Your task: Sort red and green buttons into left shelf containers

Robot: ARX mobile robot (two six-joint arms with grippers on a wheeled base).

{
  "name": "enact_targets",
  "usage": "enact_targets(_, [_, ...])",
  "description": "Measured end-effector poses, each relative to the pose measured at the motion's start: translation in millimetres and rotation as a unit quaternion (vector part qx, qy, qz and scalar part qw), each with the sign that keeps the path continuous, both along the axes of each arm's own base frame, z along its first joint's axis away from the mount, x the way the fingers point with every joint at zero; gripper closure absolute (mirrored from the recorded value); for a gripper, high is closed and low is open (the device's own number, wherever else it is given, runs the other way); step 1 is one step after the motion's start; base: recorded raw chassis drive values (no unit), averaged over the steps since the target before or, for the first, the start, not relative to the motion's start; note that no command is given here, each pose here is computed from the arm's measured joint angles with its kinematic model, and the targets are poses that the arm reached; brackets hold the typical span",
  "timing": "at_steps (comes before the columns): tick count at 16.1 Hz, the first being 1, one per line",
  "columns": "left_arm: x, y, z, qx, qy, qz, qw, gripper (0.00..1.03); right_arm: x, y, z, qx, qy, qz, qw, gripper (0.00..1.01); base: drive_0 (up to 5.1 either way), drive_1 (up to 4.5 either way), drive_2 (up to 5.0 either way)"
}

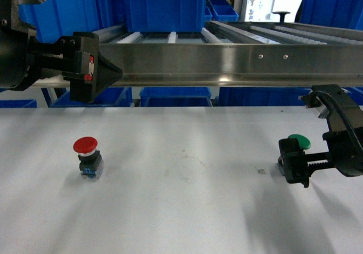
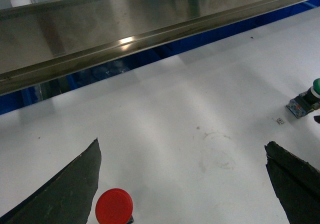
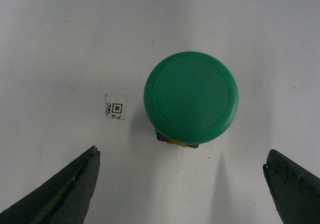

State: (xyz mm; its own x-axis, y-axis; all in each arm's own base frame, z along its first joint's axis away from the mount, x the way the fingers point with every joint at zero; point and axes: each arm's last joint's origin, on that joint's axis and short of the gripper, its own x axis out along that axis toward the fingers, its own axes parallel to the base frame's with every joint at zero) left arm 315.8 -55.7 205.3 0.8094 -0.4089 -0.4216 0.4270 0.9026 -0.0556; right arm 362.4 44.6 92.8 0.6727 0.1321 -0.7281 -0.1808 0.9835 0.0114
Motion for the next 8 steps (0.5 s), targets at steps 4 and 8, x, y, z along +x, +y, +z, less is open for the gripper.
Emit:
enact_targets(4, [0.0, 0.0, 0.0, 0.0, 0.0, 0.0, 1.0, 0.05, 12.5, 0.8, -2.3, -0.002, -0.003, 0.003, 1.0, 0.03, 0.0, 0.0, 0.0])
enact_targets(8, [0.0, 0.0, 0.0, 0.0, 0.0, 0.0, 1.0, 0.05, 20.7, -6.1, -5.4, -0.011, -0.005, -0.004, 0.9999, 0.03, 0.0, 0.0, 0.0])
